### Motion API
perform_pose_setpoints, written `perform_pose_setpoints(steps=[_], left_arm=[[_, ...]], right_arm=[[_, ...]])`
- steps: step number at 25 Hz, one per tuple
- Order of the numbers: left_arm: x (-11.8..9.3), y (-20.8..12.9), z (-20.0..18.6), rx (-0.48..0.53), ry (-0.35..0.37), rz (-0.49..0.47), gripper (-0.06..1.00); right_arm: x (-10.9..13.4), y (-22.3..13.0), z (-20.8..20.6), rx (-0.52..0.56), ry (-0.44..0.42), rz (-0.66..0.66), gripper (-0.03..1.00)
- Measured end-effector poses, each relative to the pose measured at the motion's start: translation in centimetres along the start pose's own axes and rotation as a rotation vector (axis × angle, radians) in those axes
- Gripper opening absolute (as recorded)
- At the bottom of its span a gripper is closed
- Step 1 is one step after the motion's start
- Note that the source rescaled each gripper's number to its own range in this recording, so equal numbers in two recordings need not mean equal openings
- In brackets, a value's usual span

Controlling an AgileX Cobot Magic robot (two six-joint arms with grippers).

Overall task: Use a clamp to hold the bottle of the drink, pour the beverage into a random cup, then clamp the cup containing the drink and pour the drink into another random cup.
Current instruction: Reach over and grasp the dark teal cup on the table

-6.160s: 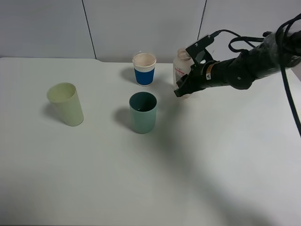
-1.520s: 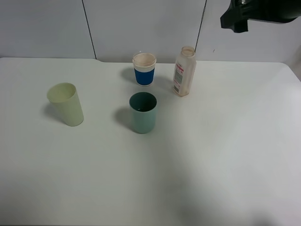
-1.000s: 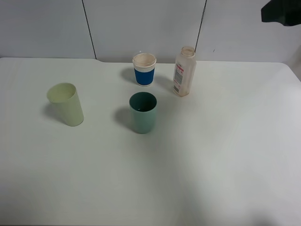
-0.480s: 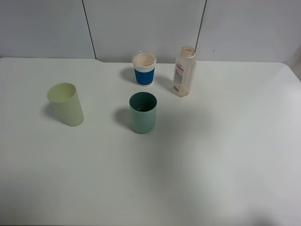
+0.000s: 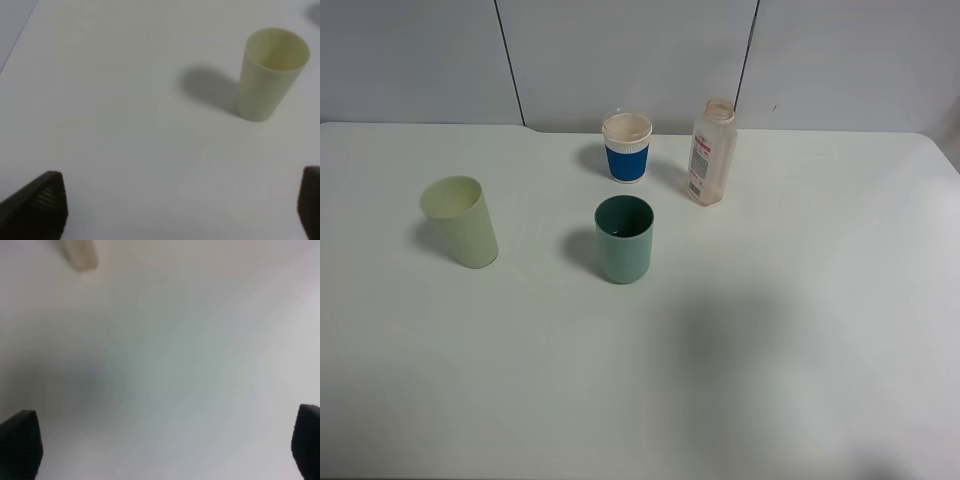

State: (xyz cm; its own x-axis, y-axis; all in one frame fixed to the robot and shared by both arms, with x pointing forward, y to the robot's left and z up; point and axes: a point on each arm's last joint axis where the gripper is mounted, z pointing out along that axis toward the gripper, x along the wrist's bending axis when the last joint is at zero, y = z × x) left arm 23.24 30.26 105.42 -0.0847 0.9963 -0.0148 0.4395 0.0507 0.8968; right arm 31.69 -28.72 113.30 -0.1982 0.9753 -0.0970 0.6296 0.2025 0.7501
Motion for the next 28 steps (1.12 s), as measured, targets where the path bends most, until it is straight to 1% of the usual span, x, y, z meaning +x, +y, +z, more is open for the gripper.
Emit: perform_pose_setpoints(steps=[3,4,8,13,20,28], left_arm=[[0.0,0.0,0.0,0.000,0.000,0.000,0.76],[0.0,0.0,0.0,0.000,0.000,0.000,0.76],[0.0,0.0,0.0,0.000,0.000,0.000,0.76],[0.0,0.0,0.0,0.000,0.000,0.000,0.76],[0.0,0.0,0.0,0.000,0.000,0.000,0.76],[0.0,0.0,0.0,0.000,0.000,0.000,0.76]], right_arm=[[0.4,-2.7,0.4,0.020,0.034,0.014,1.00],[0.4,-3.8,0.5,0.017,0.042,0.018,1.00],[0.4,-6.3,-0.2,-0.020,0.054,0.031,1.00],[0.4,-7.4,-0.8,-0.030,0.064,0.042,1.00],[0.5,-8.0,-1.3,-0.055,0.085,0.054,1.00],[0.7,-10.0,-0.7,-0.084,0.100,0.063,1.00]])
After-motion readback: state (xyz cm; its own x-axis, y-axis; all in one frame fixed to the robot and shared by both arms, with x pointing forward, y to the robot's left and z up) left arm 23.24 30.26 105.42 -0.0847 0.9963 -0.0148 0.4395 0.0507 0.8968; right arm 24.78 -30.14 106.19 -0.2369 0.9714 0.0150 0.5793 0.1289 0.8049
